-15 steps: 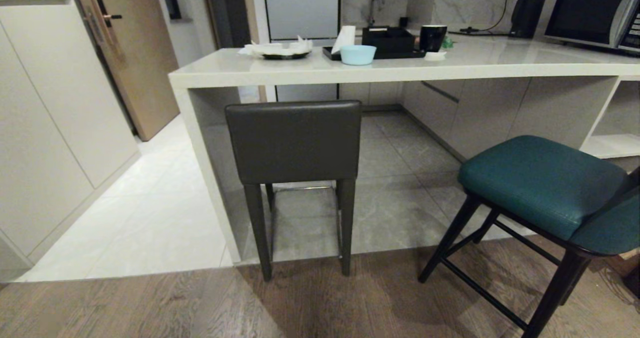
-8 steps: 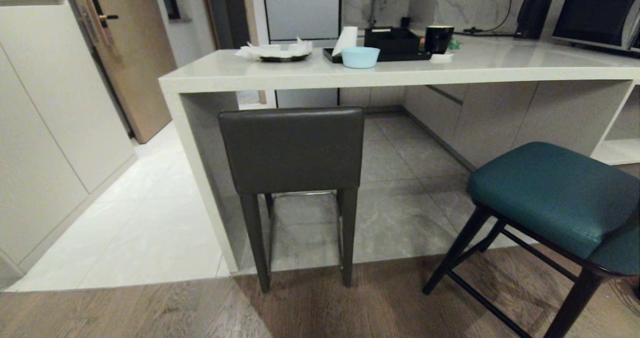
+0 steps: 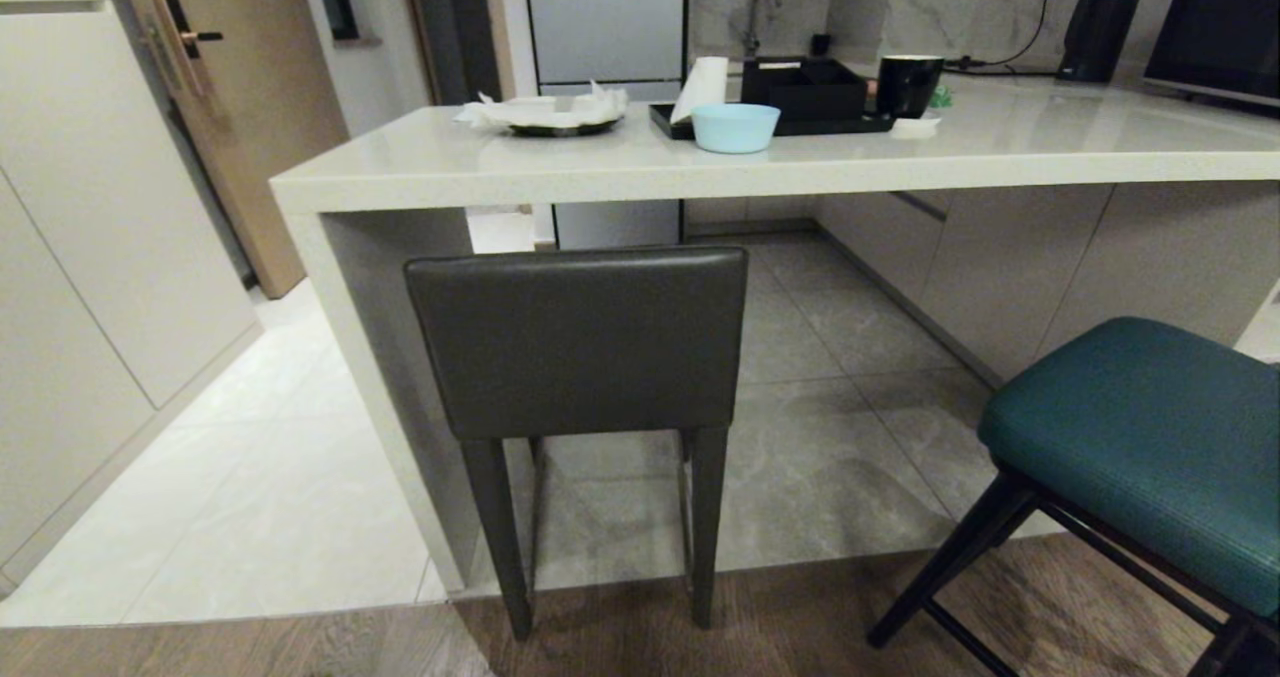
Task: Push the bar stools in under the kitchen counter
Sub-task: Pull the gray chair out from under the dining table
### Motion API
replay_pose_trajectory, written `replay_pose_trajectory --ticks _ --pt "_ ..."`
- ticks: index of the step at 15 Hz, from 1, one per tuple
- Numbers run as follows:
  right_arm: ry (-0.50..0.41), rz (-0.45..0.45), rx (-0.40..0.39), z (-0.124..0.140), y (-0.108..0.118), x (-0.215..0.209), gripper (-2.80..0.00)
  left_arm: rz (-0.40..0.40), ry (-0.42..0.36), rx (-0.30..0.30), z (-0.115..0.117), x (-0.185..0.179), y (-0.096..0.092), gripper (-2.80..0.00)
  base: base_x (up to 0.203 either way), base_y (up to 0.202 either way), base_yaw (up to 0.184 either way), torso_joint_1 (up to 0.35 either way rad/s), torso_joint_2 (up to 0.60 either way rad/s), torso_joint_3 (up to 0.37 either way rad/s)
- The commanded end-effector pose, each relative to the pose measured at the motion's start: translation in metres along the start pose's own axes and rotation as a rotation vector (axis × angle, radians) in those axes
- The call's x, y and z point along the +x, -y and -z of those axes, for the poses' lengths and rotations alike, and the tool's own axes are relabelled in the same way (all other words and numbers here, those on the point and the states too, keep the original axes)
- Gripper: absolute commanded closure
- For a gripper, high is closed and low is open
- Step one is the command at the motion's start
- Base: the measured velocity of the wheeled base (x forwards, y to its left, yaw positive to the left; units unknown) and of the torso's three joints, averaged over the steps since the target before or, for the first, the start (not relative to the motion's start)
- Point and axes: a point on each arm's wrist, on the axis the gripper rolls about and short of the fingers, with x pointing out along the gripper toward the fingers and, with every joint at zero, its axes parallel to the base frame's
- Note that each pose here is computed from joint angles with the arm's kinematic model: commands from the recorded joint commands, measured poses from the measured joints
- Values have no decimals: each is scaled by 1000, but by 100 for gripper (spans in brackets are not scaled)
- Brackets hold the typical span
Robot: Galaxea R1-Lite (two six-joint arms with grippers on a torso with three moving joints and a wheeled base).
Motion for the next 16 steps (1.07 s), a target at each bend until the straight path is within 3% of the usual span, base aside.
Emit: replay_pose_trajectory --ticks 1,16 --pt "0 0 0 0 0 0 0 -1 -1 -6 0 0 0 0 197 0 0 2 2 -1" --pt "0 0 1 0 0 0 0 -2 -1 -6 0 0 0 0 194 0 2 2 3 3"
